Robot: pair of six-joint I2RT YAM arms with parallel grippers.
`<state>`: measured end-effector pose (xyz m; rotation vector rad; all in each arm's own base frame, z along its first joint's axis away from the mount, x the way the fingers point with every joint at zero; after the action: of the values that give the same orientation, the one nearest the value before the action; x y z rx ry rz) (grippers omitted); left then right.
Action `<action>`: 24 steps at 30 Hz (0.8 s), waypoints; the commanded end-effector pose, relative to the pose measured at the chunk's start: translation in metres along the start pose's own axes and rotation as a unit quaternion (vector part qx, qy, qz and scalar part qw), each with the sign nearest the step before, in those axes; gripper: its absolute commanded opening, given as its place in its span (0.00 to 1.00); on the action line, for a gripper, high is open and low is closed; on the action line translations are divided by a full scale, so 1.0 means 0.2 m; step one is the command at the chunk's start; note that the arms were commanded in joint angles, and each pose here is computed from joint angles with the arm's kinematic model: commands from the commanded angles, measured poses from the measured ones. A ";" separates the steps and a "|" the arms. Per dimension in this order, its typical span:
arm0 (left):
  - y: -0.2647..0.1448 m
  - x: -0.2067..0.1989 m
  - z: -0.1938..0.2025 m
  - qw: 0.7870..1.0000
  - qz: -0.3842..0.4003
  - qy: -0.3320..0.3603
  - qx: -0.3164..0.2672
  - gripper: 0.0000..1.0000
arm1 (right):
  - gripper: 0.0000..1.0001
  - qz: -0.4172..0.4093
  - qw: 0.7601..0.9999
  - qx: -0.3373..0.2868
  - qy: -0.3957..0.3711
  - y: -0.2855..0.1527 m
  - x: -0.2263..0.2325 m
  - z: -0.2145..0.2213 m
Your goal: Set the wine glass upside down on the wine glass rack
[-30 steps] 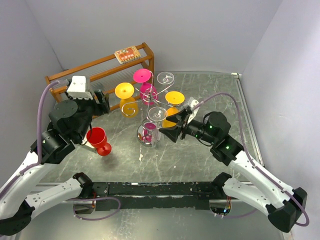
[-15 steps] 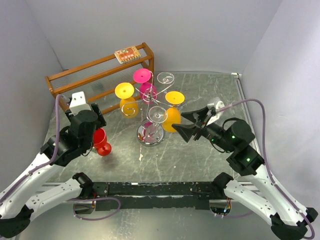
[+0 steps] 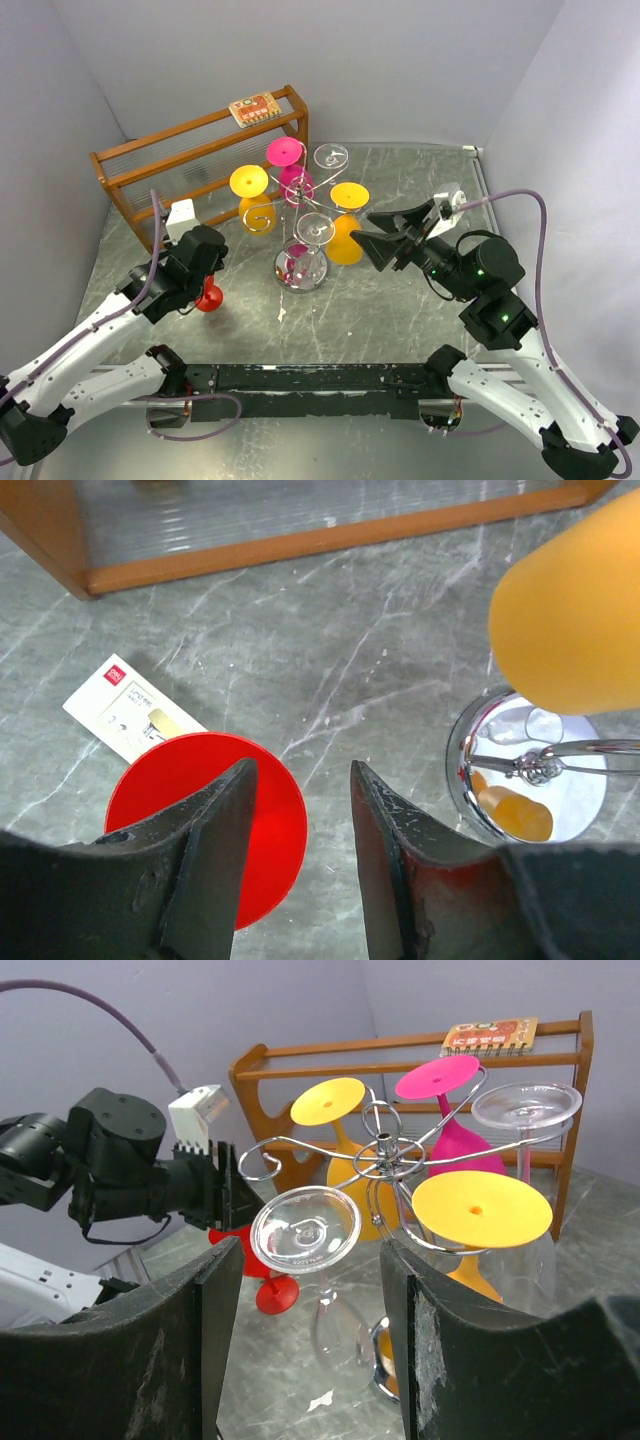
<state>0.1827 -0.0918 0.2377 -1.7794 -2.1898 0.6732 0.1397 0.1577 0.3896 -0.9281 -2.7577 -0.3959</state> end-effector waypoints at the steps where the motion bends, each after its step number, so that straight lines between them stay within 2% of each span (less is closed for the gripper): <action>1: 0.07 -0.02 0.07 0.999 0.004 -0.017 0.031 0.51 | 0.56 -0.015 1.000 -0.019 0.005 0.00 0.03 -0.05; 12: 0.17 0.02 0.10 0.997 0.006 -0.032 0.067 0.26 | 0.54 -0.027 0.999 -0.032 -0.004 0.05 0.04 -0.10; 17: 0.16 0.03 0.08 0.997 0.007 -0.029 0.068 0.08 | 0.54 -0.032 0.999 -0.042 -0.002 0.05 0.05 -0.11; 24: 0.08 0.04 -0.03 0.998 0.008 -0.045 0.047 0.07 | 0.53 -0.024 0.998 -0.056 0.011 0.05 0.06 -0.15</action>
<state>0.1974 -0.0819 0.2071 -1.6905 -2.1252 0.8462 0.1455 0.1665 0.4009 -0.8830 -2.7677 -0.4571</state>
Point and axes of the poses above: each gripper's point midway between its finger pads, its own y axis out along the fingers, its own x axis along the line the jaws close on, z = x × y, the point moved 7 cm from there along -y, back along the fingers, and after that the axes turned 3 degrees about y, right-handed, at the moved point
